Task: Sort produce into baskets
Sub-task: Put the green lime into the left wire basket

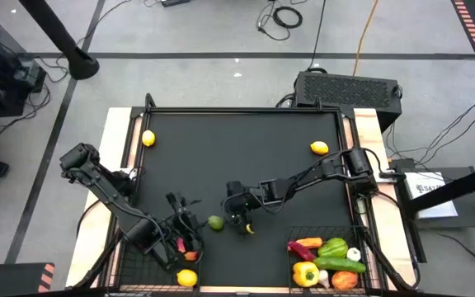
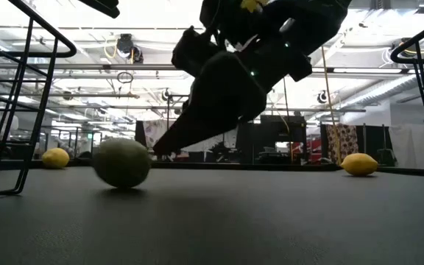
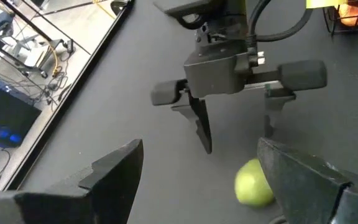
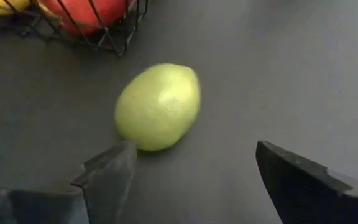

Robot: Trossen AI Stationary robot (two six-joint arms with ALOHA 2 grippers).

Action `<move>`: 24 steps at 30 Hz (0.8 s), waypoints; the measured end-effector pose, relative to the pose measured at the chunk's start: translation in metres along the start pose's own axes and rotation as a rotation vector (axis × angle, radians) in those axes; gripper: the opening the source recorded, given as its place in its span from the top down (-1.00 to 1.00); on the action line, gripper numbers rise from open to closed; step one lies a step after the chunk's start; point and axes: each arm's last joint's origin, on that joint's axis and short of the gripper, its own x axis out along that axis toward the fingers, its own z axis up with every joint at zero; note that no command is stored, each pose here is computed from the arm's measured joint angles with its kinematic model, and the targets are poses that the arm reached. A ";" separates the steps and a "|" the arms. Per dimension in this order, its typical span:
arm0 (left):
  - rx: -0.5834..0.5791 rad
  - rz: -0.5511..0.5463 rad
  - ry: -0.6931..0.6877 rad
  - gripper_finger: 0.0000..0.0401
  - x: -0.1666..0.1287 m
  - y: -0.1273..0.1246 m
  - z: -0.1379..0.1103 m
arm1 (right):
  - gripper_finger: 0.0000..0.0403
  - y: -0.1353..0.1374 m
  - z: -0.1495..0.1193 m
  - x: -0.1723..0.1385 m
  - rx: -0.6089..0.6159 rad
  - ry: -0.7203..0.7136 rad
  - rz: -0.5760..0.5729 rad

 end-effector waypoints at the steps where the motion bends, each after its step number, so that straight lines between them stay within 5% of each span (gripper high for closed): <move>1: 0.000 0.000 0.000 -0.61 0.000 0.000 0.000 | -0.63 0.002 0.000 0.000 0.009 -0.001 0.001; 10: 0.007 0.004 0.003 -0.61 0.000 0.001 0.000 | -0.91 0.015 0.007 0.000 0.183 -0.062 0.055; 24: 0.022 0.032 0.003 -0.61 0.002 0.004 0.000 | -0.91 0.058 0.018 0.006 0.126 -0.188 -0.017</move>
